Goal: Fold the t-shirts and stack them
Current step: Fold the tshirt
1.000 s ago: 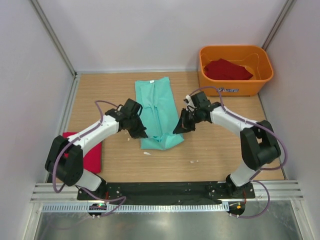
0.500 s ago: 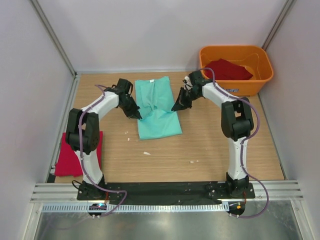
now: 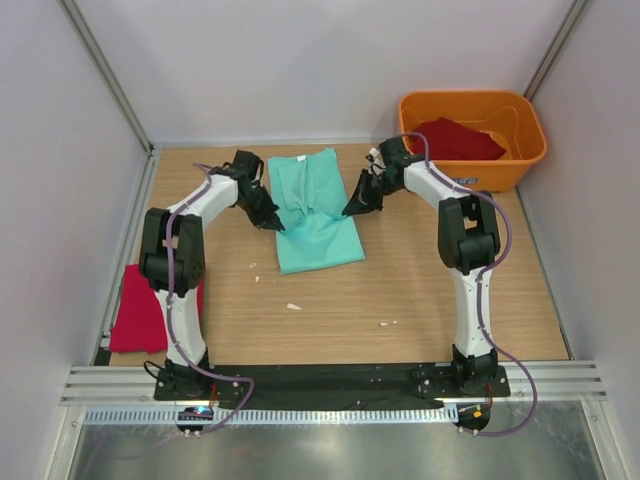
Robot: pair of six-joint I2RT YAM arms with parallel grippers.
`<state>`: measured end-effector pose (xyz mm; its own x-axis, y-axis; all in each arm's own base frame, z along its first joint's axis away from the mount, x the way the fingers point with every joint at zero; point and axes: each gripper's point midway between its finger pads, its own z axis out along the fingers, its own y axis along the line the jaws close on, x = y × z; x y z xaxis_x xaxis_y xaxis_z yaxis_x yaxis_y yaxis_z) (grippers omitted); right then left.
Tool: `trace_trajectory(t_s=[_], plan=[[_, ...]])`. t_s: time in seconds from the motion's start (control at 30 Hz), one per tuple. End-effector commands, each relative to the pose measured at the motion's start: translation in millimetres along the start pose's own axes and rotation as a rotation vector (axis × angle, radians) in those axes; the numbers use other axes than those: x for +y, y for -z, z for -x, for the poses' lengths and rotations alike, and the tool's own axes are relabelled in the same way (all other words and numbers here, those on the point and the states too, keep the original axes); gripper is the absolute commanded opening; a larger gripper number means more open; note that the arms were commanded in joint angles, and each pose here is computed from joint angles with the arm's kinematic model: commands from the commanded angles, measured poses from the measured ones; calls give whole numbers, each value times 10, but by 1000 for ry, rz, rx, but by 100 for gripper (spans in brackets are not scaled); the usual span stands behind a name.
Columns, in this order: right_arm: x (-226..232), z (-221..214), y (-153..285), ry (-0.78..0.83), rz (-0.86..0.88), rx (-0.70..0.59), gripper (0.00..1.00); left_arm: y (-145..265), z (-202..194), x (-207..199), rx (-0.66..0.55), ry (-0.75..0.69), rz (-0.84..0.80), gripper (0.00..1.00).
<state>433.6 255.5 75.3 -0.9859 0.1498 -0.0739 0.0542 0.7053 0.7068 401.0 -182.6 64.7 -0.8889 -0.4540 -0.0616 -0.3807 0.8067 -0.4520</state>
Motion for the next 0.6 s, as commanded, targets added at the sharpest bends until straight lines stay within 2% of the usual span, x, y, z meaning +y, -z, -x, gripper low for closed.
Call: trace_trajectory(t_s=[0.0, 0.27, 0.3, 0.37, 0.4, 0.43, 0.47, 0.5, 0.53, 0.57], plan=[[223, 166, 110, 32, 71, -48, 1, 107, 117, -120, -23, -24, -45, 0], [207, 339, 57, 3, 97, -93, 2, 18, 332, -199, -32, -16, -65, 0], [146, 340, 8, -10, 88, -83, 3, 4, 356, -193, -32, -16, -63, 2], [93, 395, 0, -5, 78, -91, 6, -52, 407, -168, -33, -14, -54, 14], [19, 374, -54, -19, 62, -74, 15, -52, 432, -158, -36, -23, -50, 18], [-2, 387, -46, -15, 53, -73, 20, -58, 464, -129, -52, -30, -28, 29], [3, 428, -26, 19, 48, -81, 26, -17, 485, -130, -61, -40, -17, 34], [-63, 425, -3, 19, 5, -81, 37, 45, 512, -142, -79, -63, -13, 37], [-79, 428, 31, 34, -19, -84, 43, 95, 533, -147, -91, -75, -10, 45], [-81, 468, 89, 91, -44, -99, 48, 160, 557, -144, -112, -86, 1, 48]])
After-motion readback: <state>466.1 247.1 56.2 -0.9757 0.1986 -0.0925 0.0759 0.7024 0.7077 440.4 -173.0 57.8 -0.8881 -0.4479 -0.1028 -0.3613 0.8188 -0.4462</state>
